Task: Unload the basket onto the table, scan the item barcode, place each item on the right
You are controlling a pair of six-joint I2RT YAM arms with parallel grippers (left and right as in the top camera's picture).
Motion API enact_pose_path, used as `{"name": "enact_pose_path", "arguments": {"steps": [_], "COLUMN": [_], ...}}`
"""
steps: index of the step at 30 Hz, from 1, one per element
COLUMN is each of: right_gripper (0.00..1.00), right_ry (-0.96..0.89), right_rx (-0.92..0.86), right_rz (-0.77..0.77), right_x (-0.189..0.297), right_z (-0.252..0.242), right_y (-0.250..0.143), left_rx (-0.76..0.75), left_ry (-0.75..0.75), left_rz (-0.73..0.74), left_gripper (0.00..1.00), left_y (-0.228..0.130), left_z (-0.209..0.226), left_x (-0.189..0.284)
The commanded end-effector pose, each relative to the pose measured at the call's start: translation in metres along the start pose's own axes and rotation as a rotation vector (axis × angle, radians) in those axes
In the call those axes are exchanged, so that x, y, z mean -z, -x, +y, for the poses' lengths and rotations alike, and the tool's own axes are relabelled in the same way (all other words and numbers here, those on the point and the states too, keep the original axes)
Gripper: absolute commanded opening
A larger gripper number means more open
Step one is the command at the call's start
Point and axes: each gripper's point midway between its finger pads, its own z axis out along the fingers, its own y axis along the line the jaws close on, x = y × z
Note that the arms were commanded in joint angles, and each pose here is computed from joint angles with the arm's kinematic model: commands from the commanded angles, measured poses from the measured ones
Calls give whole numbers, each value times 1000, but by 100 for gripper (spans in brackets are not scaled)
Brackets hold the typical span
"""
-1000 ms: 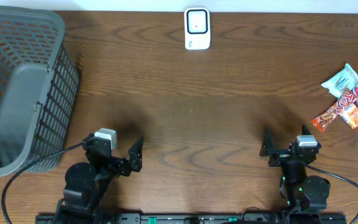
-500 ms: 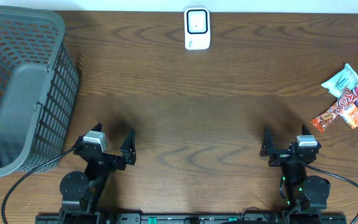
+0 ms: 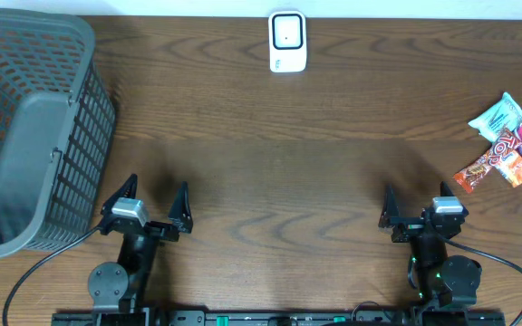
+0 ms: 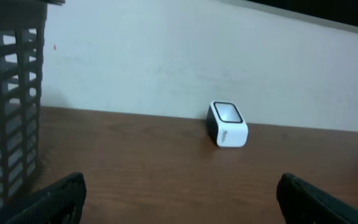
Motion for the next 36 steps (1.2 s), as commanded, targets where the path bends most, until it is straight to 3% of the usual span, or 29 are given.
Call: {"name": "enact_pose_path", "arguments": {"steps": [1, 5, 14, 30, 36], "right_gripper": [99, 99, 99, 99, 99], "right_ry": [11, 11, 11, 11, 11], "right_rx": [12, 12, 12, 12, 12], "right_rz": [-1, -1, -1, -1, 0], "right_x": [0, 0, 0, 0, 0], "right_z": [3, 3, 3, 3, 3], "right_y": [0, 0, 0, 0, 0], "left_rx": [-45, -99, -58, -121, -155], "left_ry": [-13, -6, 75, 14, 132], "left_rz": [-23, 3, 189, 200, 200], "left_gripper": [98, 98, 98, 98, 98], "left_y": [4, -2, -47, -50, -49], "left_z": [-2, 0, 20, 8, 28], "left_x": [0, 0, 6, 5, 7]}}
